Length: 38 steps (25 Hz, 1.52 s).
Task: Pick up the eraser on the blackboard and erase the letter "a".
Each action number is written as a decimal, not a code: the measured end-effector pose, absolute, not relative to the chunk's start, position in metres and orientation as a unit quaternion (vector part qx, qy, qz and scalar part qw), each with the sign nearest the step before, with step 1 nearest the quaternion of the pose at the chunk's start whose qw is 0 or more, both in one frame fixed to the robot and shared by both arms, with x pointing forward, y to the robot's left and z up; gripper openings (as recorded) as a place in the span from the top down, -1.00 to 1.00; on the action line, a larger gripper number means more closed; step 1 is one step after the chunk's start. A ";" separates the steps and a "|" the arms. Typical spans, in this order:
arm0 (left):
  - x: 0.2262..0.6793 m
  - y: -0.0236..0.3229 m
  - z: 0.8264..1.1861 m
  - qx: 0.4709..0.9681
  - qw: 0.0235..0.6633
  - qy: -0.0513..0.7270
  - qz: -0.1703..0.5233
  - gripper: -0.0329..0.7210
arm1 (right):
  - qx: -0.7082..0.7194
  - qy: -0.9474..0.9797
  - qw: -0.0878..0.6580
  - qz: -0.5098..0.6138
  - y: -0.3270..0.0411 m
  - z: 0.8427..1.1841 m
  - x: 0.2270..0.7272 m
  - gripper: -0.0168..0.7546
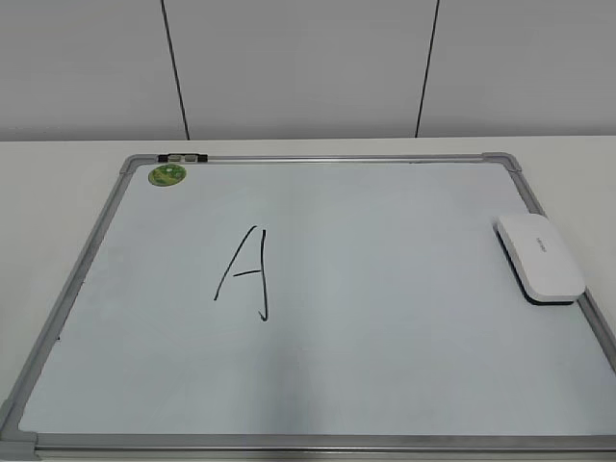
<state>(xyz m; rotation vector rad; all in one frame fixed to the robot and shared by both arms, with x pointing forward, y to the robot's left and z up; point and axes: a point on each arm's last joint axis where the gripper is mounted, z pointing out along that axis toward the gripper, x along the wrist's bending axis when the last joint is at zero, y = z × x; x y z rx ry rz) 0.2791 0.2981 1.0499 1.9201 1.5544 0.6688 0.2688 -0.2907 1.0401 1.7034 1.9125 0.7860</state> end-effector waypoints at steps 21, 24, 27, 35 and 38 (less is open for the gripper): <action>0.279 0.298 1.049 0.724 0.285 0.577 0.251 -0.40 | 0.618 0.696 0.230 0.285 -0.291 1.040 0.269 -0.43; 0.279 0.298 1.049 0.724 0.284 0.577 0.251 -0.40 | 0.618 0.696 0.230 0.285 -0.291 1.040 0.269 -0.43; 0.279 0.298 1.049 0.724 0.284 0.577 0.251 -0.40 | 0.618 0.696 0.230 0.285 -0.291 1.040 0.269 -0.43; 0.279 0.298 1.049 0.724 0.284 0.577 0.251 -0.40 | 0.617 0.696 0.230 0.285 -0.291 1.040 0.269 -0.43; 0.279 0.298 1.049 0.724 0.284 0.577 0.251 -0.40 | 0.617 0.696 0.230 0.285 -0.291 1.040 0.269 -0.43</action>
